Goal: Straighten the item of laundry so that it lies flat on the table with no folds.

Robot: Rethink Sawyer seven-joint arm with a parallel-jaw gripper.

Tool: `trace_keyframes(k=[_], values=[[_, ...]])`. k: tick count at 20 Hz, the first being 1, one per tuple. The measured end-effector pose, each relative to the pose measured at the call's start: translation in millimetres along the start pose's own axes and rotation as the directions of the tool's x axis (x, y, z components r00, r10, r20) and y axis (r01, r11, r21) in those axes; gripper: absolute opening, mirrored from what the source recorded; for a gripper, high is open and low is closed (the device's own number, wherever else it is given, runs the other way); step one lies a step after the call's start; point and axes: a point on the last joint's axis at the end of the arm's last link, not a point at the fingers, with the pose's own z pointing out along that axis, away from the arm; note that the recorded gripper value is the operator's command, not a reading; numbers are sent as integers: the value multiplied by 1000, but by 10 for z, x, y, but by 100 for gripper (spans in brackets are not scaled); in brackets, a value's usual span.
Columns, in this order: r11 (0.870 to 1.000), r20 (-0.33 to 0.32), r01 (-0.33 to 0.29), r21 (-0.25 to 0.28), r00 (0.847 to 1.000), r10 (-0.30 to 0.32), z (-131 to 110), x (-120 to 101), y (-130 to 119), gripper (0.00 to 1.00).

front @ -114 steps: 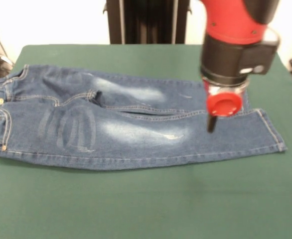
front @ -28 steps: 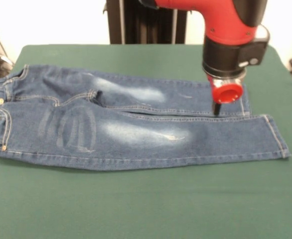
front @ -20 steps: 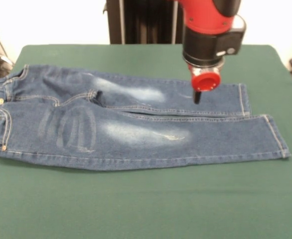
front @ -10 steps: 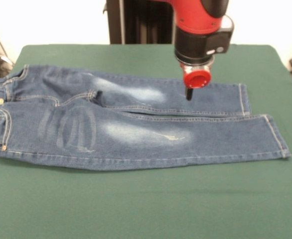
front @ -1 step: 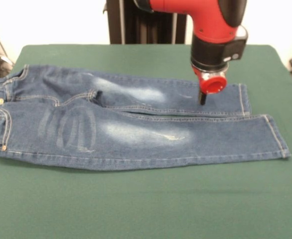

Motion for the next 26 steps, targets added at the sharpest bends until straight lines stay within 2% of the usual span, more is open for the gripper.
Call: trace_keyframes(k=[2, 12, 16, 19, 26], values=[[1000, 1, 11, 8, 1000, -11, 86, 71, -29, 0], [1000, 6, 15, -3, 1000, -15, 61, 132, 22, 0], [1000, 1, 14, -9, 1000, -14, 43, 234, 59, 0], [1000, -11, 16, -19, 1000, -17, -9, 454, 114, 0], [998, -55, 57, -11, 997, -57, -297, 1263, 156, 0]])
